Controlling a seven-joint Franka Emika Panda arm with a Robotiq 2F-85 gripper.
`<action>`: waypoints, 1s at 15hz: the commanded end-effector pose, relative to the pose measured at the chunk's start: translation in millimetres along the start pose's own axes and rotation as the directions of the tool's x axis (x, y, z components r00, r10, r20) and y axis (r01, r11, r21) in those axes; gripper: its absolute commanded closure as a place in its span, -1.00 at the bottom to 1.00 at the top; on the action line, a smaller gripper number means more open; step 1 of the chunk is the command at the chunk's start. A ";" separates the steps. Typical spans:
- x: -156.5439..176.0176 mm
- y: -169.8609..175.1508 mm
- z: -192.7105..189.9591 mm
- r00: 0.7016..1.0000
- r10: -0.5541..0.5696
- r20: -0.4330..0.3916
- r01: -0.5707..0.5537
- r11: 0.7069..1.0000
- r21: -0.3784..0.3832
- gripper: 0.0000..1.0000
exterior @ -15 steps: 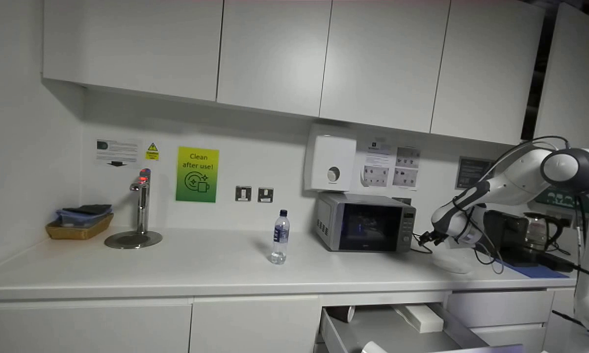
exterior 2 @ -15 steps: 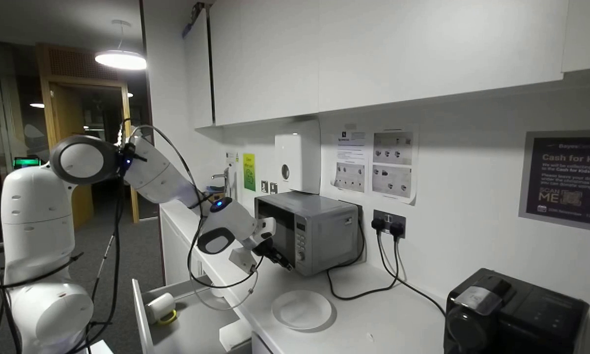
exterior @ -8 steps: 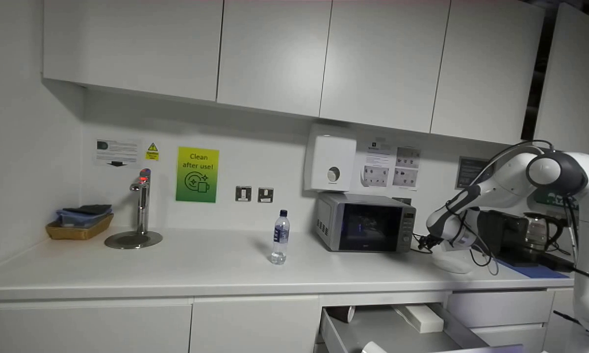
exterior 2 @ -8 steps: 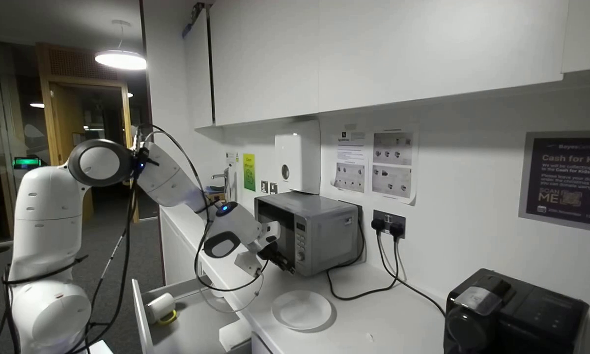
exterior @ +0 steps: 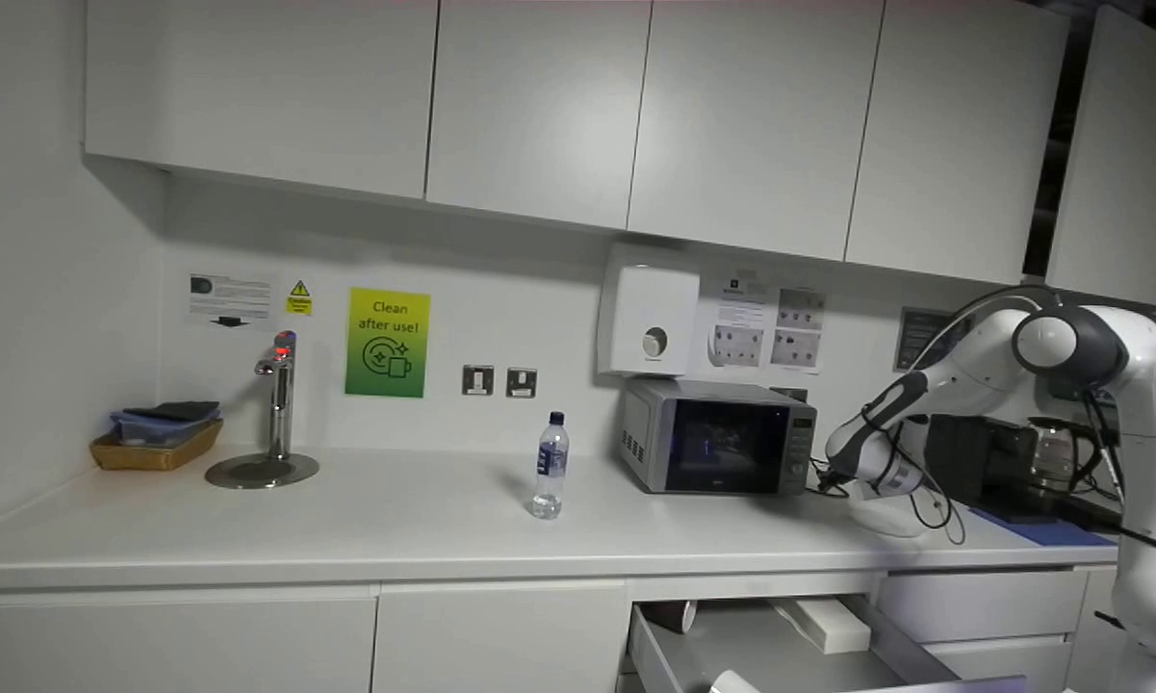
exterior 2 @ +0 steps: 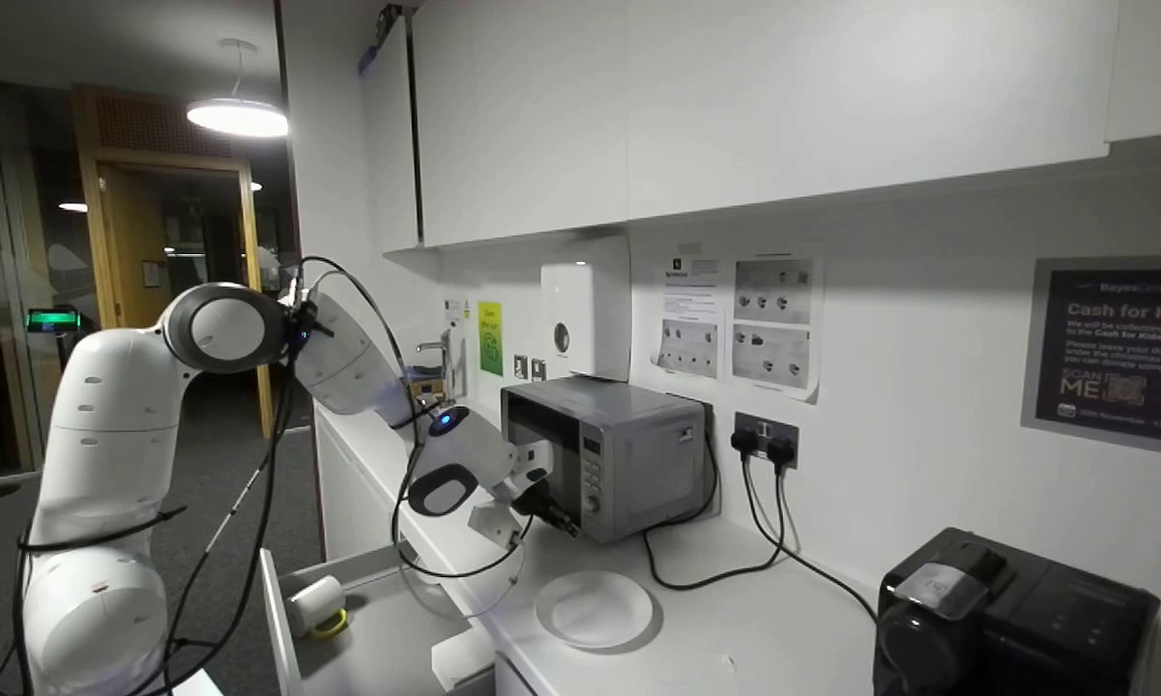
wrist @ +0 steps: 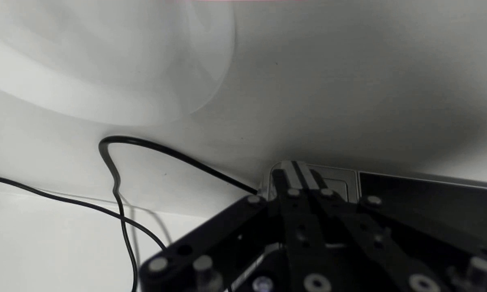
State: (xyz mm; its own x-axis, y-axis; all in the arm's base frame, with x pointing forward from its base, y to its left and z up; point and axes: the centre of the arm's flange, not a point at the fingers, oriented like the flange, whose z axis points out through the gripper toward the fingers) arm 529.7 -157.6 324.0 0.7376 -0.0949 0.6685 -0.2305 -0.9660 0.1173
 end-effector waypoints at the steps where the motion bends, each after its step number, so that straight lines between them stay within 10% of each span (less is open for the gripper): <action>1: -4.8 14.3 18.7 0.997 -0.020 -0.070 0.020 1.000 -0.006 1.00; 15: 7.3 -5.6 13.2 0.995 -0.037 -0.095 0.039 0.999 0.023 0.98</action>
State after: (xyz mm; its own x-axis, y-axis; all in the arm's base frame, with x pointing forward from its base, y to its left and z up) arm 544.8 -156.1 318.5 0.6818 -0.0357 0.7306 -0.1863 -0.9743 0.1263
